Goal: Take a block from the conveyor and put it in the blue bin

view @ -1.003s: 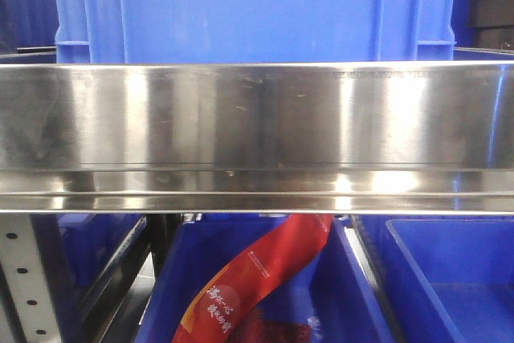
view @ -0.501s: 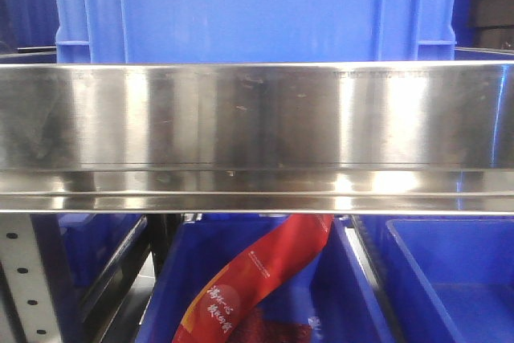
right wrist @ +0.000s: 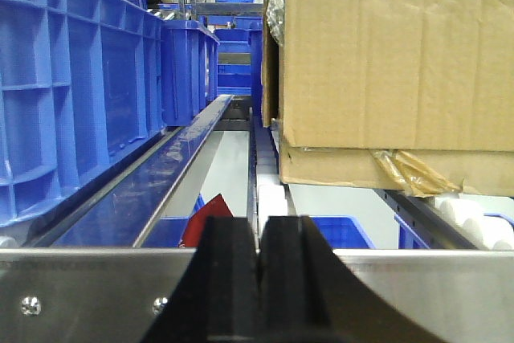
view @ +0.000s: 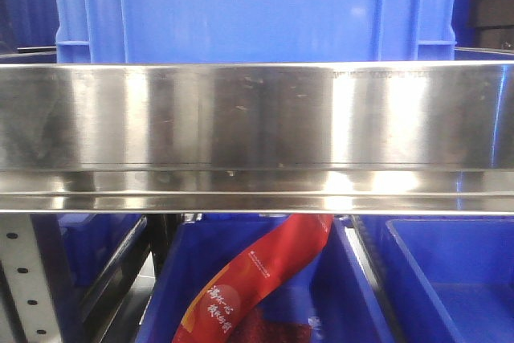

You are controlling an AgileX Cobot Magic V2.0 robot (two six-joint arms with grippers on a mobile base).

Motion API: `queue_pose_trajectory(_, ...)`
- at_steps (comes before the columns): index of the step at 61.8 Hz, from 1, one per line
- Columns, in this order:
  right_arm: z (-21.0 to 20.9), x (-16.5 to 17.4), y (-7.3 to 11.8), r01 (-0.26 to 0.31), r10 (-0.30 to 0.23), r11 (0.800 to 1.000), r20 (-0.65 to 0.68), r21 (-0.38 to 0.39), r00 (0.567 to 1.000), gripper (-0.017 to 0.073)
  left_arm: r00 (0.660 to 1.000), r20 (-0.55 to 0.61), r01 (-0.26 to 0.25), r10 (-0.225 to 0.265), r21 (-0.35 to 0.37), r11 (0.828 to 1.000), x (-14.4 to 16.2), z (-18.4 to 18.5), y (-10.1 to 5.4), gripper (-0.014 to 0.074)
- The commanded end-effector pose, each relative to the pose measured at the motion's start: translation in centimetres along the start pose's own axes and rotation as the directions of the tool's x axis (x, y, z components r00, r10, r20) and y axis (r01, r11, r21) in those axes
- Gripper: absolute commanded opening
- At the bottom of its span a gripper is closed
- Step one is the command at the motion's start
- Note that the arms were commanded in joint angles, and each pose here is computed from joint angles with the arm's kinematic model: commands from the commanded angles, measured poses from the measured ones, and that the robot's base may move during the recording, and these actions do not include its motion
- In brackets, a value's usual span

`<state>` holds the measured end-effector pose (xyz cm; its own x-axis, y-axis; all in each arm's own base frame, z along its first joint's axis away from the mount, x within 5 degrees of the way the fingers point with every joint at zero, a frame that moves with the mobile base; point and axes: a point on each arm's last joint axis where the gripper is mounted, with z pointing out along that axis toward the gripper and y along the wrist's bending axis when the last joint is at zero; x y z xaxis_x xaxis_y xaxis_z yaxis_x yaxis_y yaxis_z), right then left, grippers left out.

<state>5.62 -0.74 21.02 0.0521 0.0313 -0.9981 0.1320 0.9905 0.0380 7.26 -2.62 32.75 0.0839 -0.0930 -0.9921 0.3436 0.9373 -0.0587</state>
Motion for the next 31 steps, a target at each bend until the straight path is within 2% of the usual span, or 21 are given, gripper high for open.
queue_pose_trajectory(1,0.0,-0.2,0.0,0.004,-0.004,1.0,0.024,0.006,1.0,-0.0167,1.0,0.026,0.009,-0.009,-0.001,1.0,-0.2,-0.1,0.0,-0.0111)
queue_pose_trajectory(6,0.0,-0.2,0.0,0.004,-0.004,1.0,0.024,0.006,1.0,-0.0167,1.0,0.025,0.007,-0.006,-0.005,1.0,-0.2,-0.1,0.0,-0.0111)
queue_pose_trajectory(10,0.0,-0.2,0.0,0.004,-0.004,1.0,0.024,0.006,1.0,-0.0167,0.998,0.018,-0.06,0.06,-0.035,0.998,0.2,-0.2,0.3,-0.0111)
queue_pose_trajectory(14,0.0,-0.2,0.0,0.004,-0.004,1.0,0.026,0.006,1.0,-0.0167,0.995,-0.008,-0.096,0.095,-0.087,0.992,1.1,-0.1,0.8,-0.0111)
queue_pose_trajectory(17,0.0,-0.2,0.0,0.004,-0.004,1.0,0.026,0.006,1.0,-0.0167,0.993,-0.022,-0.12,0.118,-0.145,0.982,2.0,-0.3,1.3,-0.0111)
queue_pose_trajectory(22,0.0,-0.2,0.0,0.004,-0.004,1.0,0.026,0.006,1.0,-0.0167,0.992,-0.029,-0.128,0.124,-0.238,0.963,3.9,-0.9,2.0,-0.0111)
queue_pose_trajectory(31,0.0,-0.2,0.0,0.004,-0.004,1.0,0.026,0.006,1.0,-0.0167,0.99,-0.011,-0.137,0.141,-0.319,0.938,6.5,-2.5,2.4,-0.0111)
